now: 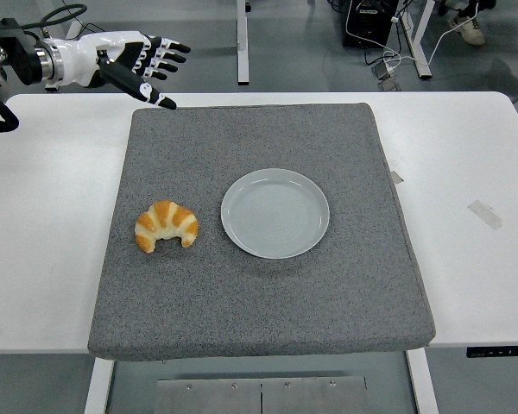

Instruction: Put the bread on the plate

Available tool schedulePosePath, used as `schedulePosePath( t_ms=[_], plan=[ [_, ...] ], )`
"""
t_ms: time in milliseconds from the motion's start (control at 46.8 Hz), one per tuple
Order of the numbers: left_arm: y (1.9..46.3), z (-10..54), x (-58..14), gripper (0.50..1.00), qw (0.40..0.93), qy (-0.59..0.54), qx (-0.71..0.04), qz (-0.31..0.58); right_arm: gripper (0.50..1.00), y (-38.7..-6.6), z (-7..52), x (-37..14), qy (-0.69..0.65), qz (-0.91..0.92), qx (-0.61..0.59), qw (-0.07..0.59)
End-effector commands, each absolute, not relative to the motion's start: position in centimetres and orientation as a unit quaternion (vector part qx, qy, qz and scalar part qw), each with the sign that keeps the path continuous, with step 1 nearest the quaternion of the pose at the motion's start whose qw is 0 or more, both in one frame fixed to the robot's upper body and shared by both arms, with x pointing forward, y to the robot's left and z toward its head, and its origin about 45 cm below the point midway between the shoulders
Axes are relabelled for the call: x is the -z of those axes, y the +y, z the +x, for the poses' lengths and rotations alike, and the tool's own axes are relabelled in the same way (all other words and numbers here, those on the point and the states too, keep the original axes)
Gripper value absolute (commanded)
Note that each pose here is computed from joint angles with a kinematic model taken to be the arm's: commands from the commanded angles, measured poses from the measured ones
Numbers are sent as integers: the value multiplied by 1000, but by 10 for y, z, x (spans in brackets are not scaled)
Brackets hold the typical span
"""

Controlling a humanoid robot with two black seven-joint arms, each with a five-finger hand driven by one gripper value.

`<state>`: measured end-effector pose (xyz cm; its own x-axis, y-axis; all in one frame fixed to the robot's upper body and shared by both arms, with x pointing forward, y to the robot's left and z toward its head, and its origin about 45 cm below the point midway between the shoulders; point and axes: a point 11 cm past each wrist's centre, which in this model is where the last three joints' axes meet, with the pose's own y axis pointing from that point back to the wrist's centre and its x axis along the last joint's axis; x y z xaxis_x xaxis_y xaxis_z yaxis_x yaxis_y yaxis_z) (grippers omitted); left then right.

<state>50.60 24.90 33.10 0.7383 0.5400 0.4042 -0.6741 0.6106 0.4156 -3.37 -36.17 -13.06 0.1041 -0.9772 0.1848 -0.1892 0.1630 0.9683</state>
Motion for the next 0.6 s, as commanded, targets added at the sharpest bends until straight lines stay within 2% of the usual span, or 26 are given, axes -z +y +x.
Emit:
schedulePosePath(
  t_ms=[0,577],
  plan=[
    [248,495,-321,981,893,-122,-318,292,1000,-362,-34,131,-554,527,376,524],
    [284,439,-281,981,886,-137,-245,369,1000,-362,-34,131,-554,527,376,524]
  ],
)
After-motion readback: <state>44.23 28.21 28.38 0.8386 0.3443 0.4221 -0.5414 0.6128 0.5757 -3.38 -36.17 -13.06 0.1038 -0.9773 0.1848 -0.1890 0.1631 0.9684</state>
